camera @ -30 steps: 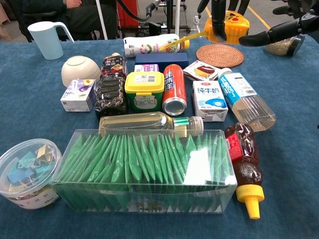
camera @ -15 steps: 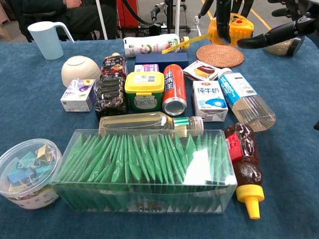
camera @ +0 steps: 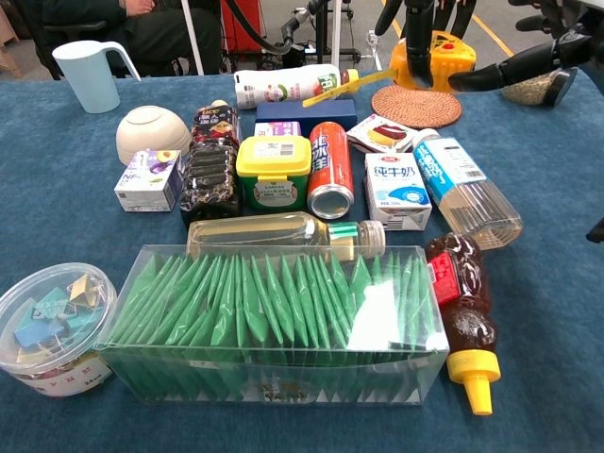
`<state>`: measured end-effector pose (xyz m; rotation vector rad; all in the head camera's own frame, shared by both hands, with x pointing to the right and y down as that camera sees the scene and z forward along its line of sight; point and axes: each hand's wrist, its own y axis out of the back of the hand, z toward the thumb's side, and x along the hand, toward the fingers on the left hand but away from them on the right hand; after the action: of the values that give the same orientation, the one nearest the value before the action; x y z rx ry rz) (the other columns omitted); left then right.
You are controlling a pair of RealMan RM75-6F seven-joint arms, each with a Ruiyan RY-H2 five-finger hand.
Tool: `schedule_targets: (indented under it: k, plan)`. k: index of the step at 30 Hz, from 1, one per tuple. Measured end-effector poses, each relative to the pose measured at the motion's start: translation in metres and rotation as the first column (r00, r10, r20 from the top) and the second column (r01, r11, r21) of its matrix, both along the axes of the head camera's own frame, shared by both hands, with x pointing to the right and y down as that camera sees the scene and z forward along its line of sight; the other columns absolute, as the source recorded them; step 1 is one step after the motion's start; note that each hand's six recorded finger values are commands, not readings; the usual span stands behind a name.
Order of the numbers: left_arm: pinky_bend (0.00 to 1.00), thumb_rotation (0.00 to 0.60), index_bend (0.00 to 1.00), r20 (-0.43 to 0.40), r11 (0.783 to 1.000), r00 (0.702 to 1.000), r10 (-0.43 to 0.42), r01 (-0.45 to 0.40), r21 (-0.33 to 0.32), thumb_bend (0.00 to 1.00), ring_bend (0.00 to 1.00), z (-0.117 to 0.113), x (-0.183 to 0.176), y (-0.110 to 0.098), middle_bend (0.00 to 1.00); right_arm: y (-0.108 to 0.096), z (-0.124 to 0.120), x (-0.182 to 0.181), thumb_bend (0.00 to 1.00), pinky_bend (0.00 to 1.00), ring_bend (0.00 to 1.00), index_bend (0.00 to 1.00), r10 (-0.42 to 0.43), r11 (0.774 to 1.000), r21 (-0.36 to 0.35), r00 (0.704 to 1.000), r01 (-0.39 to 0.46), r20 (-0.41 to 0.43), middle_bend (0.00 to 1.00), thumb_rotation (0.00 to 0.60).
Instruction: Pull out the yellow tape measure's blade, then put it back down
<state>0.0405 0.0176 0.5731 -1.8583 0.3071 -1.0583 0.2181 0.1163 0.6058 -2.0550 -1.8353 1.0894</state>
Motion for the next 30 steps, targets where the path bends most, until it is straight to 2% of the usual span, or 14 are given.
schedule_targets:
  k: [13,30]
  plan:
    - [0.52,0.6,0.55,0.004,1.0,1.0,-0.008,0.008,-0.019,0.26,0.43,0.0025,-0.0024,0.0005,0.43,-0.0033,0.0055,-0.0013,0.18,0.14,0.01,0.0,0.011,1.0,-0.003,1.0,-0.011,-0.016,0.0,0.6]
    - [0.52,0.6,0.55,0.009,0.999,1.0,-0.011,0.012,-0.033,0.26,0.43,0.0034,-0.0081,-0.0011,0.43,-0.0073,0.0098,0.0002,0.3,0.15,0.01,0.0,0.015,1.0,0.001,1.0,-0.015,-0.026,0.0,0.6]
